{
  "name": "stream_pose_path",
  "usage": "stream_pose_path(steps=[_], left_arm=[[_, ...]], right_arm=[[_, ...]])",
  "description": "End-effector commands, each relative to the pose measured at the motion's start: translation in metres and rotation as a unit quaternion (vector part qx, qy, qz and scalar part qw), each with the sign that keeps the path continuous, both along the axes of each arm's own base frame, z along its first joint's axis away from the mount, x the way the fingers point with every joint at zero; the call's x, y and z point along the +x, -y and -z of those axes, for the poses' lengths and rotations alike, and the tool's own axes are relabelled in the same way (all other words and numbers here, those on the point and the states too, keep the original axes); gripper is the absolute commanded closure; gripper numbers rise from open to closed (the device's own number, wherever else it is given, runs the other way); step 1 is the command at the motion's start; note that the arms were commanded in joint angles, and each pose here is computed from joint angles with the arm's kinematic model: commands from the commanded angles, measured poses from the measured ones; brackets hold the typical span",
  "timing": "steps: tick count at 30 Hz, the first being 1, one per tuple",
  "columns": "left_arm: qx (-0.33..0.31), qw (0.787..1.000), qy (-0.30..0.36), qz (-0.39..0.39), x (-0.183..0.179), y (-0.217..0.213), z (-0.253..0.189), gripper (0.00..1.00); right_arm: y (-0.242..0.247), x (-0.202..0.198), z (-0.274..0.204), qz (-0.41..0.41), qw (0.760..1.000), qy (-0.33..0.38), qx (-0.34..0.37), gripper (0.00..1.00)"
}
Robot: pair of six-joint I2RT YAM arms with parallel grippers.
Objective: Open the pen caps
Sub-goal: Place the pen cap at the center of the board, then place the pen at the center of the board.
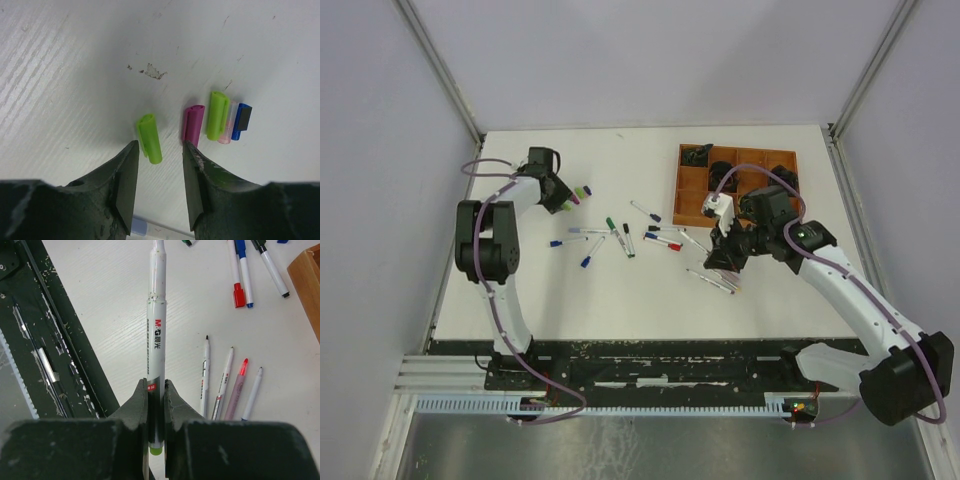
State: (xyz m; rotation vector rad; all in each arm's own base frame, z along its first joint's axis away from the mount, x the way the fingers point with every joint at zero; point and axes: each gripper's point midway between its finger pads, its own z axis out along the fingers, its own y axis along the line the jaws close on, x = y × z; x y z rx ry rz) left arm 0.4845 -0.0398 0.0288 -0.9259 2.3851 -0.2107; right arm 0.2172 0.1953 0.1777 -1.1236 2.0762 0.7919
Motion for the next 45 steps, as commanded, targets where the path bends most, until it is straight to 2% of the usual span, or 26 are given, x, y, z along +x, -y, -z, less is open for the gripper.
stream_pose_path(steps=[1, 6, 11, 14, 19, 21, 22, 25, 30, 33, 45], left_arm=[[0.005, 0.998, 0.054, 0.013, 0.005, -0.003, -0.053, 0.51], [-0.020, 0.995, 0.089, 0.032, -0.015, 0.008, -0.074, 0.48], [-0.100, 0.969, 0.186, 0.125, -0.059, 0.063, -0.121, 0.45], [-0.119, 0.934, 0.269, 0.200, -0.098, 0.105, -0.159, 0.41], [-0.122, 0.851, 0.412, 0.301, -0.169, 0.165, -0.218, 0.31], [-0.105, 0.830, 0.445, 0.320, -0.189, 0.172, -0.220, 0.28], [-0.091, 0.827, 0.456, 0.317, -0.194, 0.170, -0.220, 0.26], [-0.039, 0.830, 0.466, 0.304, -0.199, 0.158, -0.212, 0.15], [0.029, 0.857, 0.455, 0.239, -0.198, 0.122, -0.199, 0.11], [0.033, 0.851, 0.464, 0.244, -0.203, 0.120, -0.202, 0.11], [0.025, 0.865, 0.450, 0.222, -0.210, 0.109, -0.182, 0.11]], right_arm=[[-0.003, 0.007, -0.005, -0.015, 1.000, 0.021, -0.015, 0.97], [0.005, 0.008, 0.007, -0.016, 0.998, 0.020, -0.057, 0.98], [0.020, -0.005, 0.026, -0.016, 0.992, 0.018, -0.126, 0.98], [0.029, -0.013, 0.050, -0.029, 0.986, 0.012, -0.161, 0.98], [0.045, -0.004, 0.083, -0.018, 0.970, -0.014, -0.243, 0.98], [0.045, -0.006, 0.094, -0.018, 0.964, -0.038, -0.261, 0.98], [0.045, -0.007, 0.100, -0.018, 0.961, -0.048, -0.271, 0.97], [0.046, -0.003, 0.112, 0.005, 0.954, -0.068, -0.293, 0.97], [0.043, -0.003, 0.127, 0.019, 0.947, -0.099, -0.306, 0.96], [0.039, -0.007, 0.133, 0.009, 0.944, -0.110, -0.311, 0.95], [0.038, -0.001, 0.143, 0.021, 0.936, -0.106, -0.335, 0.89]])
